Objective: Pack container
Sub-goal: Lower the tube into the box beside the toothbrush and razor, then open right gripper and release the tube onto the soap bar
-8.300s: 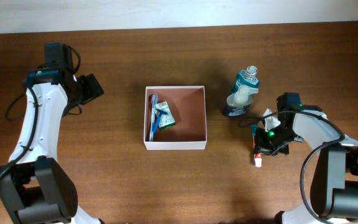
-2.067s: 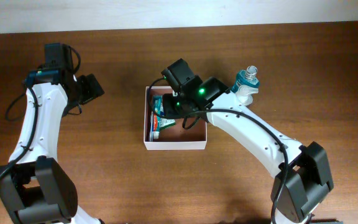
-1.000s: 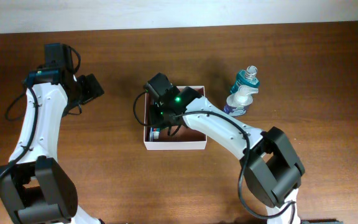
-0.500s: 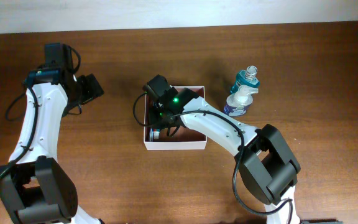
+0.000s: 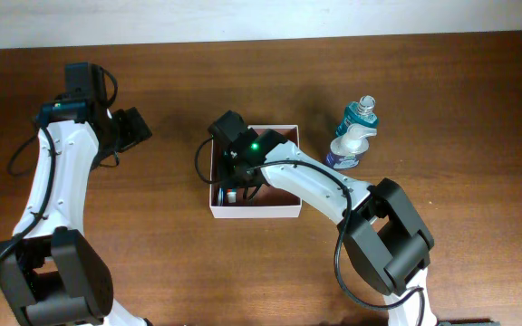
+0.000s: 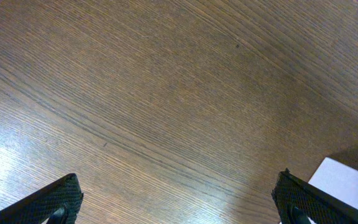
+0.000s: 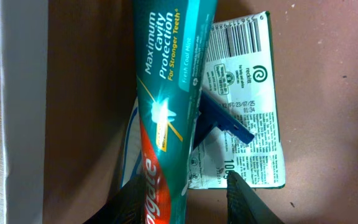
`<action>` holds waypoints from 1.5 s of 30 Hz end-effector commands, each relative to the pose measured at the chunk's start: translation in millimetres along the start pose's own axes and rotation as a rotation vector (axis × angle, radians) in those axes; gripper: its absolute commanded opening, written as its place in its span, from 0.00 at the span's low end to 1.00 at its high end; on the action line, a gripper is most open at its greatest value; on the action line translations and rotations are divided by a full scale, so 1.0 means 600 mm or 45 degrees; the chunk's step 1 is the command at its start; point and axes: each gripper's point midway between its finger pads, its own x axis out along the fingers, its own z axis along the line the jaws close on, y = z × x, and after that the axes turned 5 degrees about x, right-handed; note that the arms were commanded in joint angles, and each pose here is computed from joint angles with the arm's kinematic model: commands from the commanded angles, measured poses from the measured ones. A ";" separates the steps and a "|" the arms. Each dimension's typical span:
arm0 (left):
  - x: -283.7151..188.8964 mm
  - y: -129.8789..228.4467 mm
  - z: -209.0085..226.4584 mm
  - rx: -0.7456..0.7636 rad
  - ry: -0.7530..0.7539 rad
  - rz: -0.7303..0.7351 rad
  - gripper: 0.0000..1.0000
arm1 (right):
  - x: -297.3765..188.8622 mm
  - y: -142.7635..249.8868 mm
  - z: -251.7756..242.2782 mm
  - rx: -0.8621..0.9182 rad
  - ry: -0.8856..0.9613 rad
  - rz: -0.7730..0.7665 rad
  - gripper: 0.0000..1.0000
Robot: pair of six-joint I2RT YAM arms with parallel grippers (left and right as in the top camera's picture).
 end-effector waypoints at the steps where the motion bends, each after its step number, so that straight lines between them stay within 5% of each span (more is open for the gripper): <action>1: -0.019 -0.012 0.002 0.000 0.003 -0.046 0.99 | 0.010 0.005 -0.008 0.004 0.032 0.006 0.30; 20: -0.019 -0.012 0.002 0.000 0.003 -0.046 0.99 | 0.007 0.000 -0.034 0.022 0.086 0.014 0.25; 28: -0.019 -0.012 0.002 0.000 0.003 -0.046 0.99 | -0.007 -0.011 -0.018 -0.054 0.045 -0.004 0.31; 37: -0.019 -0.012 0.002 0.000 0.003 -0.046 0.99 | -0.120 -0.074 -0.013 -0.088 0.005 -0.149 0.37; 45: -0.019 -0.012 0.002 0.000 0.003 -0.046 0.99 | -0.117 -0.057 -0.040 -0.063 0.052 -0.087 0.41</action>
